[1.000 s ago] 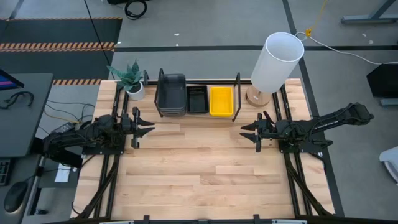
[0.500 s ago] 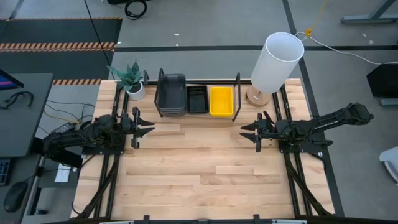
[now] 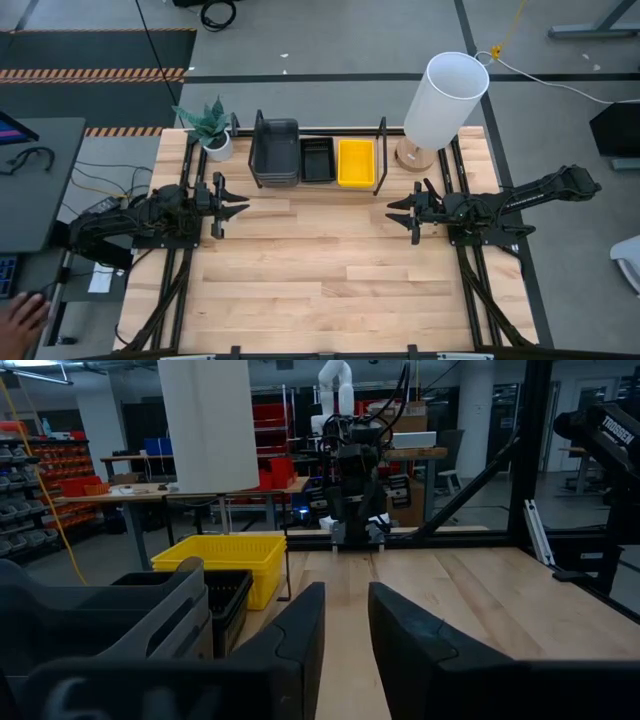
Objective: Stack baskets on shelf by color
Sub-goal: Return to Home Position
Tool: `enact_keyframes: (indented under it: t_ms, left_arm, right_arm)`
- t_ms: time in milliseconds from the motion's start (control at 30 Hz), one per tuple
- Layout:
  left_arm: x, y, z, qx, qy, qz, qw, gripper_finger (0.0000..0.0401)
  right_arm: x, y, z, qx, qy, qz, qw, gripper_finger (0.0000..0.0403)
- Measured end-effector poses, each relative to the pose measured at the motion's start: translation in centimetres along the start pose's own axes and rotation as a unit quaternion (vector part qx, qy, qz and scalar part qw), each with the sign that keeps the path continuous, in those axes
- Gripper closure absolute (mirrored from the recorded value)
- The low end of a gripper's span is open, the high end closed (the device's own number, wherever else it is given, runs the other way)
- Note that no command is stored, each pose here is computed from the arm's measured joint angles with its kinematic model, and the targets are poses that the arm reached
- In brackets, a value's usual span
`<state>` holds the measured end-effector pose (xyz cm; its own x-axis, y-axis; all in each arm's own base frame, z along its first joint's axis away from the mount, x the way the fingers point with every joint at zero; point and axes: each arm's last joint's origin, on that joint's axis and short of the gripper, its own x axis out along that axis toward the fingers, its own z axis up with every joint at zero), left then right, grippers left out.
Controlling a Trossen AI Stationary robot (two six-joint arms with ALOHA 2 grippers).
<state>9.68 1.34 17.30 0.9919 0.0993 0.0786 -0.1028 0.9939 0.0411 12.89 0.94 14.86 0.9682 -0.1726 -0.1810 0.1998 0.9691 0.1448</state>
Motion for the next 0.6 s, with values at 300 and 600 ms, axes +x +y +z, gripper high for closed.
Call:
enact_keyframes:
  t_ms: [300, 600]
  left_arm:
    - [0.00, 0.00, 0.00, 0.000, 0.000, 0.000, 1.000, 0.0321]
    - [0.00, 0.00, 0.00, 0.000, 0.000, 0.000, 1.000, 0.0313]
  right_arm:
    - [0.00, 0.00, 0.00, 0.000, 0.000, 0.000, 1.000, 0.0254]
    - [0.00, 0.00, 0.00, 0.000, 0.000, 0.000, 1.000, 0.0254]
